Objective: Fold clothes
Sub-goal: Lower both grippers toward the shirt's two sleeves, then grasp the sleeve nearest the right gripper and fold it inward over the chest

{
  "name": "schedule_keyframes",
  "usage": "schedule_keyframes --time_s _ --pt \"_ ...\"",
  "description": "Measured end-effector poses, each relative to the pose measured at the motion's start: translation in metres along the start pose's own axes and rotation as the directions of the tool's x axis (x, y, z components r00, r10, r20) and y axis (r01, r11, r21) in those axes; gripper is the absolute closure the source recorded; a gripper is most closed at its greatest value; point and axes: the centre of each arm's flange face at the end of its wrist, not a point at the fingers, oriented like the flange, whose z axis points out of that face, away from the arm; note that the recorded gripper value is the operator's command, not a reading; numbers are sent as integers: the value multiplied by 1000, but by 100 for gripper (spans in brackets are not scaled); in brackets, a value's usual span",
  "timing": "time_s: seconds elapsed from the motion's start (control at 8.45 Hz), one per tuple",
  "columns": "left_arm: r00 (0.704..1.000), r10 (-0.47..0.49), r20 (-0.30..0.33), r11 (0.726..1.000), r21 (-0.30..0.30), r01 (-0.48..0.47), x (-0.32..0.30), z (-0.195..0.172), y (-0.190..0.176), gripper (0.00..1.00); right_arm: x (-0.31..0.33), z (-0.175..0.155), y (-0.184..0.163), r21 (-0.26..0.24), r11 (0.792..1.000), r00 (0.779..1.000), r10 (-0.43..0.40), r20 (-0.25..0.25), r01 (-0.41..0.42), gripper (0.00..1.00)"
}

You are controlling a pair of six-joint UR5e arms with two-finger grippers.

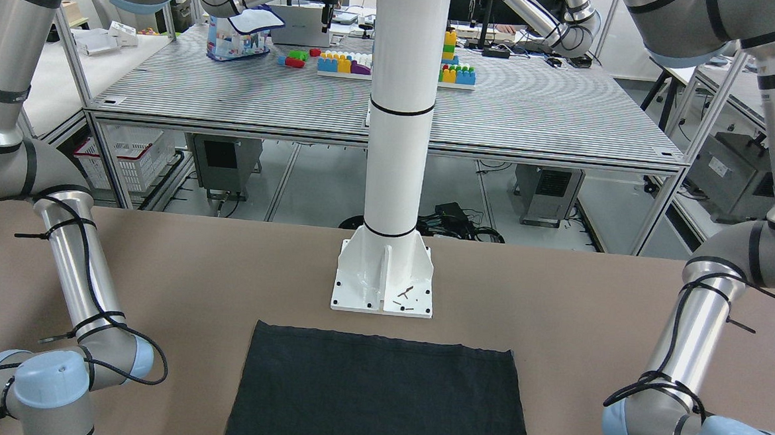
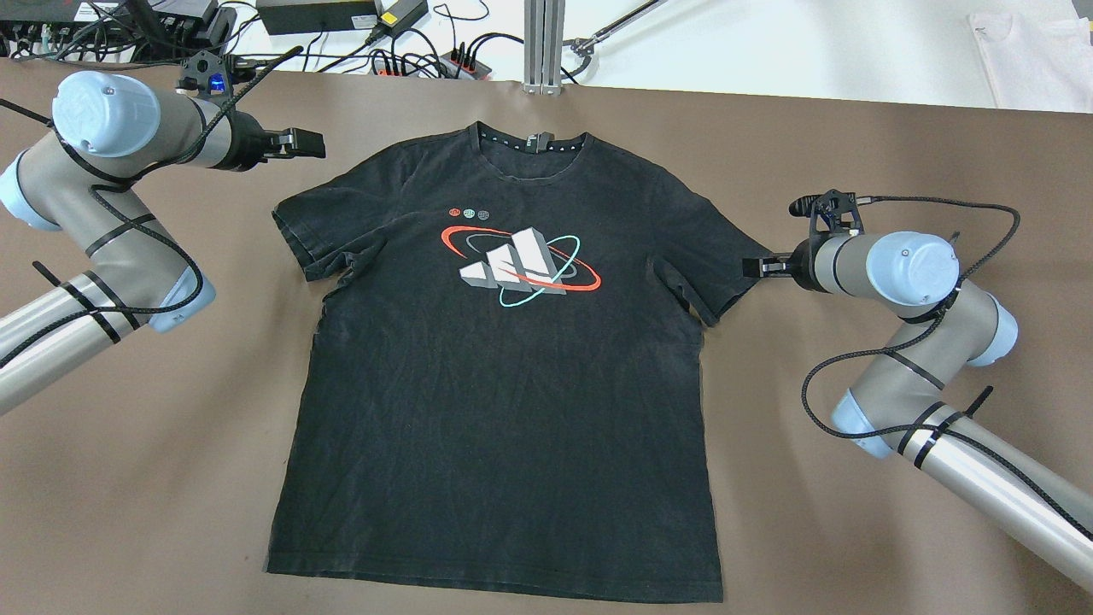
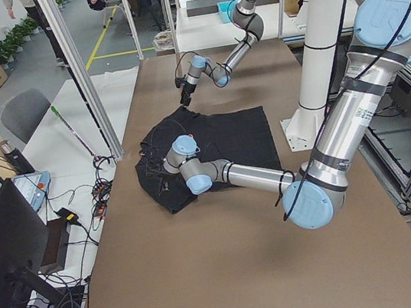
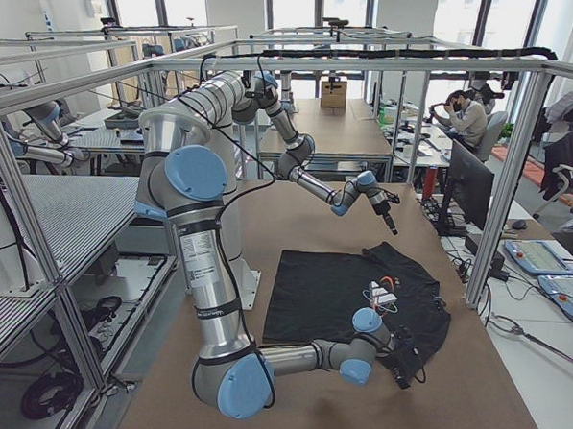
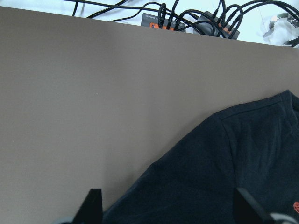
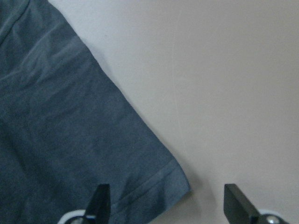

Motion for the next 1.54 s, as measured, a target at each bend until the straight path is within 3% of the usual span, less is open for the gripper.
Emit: schedule_keyframes --time_s 0.24,0.35,1.06,1.3,1.54 --pt "1000 0 0 1000 0 0 0 0 0 0 -1 1 0 3 1000 1000 0 -2 0 92" --pt "1000 0 0 1000 0 0 0 0 0 0 -2 1 0 3 1000 1000 0 -2 0 99" --pt "1000 0 -5 1000 3 0 6 -1 -3 0 -30 -12 -23 24 1000 998 0 55 -1 100" --pt "1000 -2 -10 1000 7 2 12 -2 -6 0 -51 -40 -54 8 1000 993 25 117 -26 100" --pt "1000 -2 -10 1000 7 2 14 -2 -7 0 -99 -64 -100 -10 997 988 77 133 -77 100"
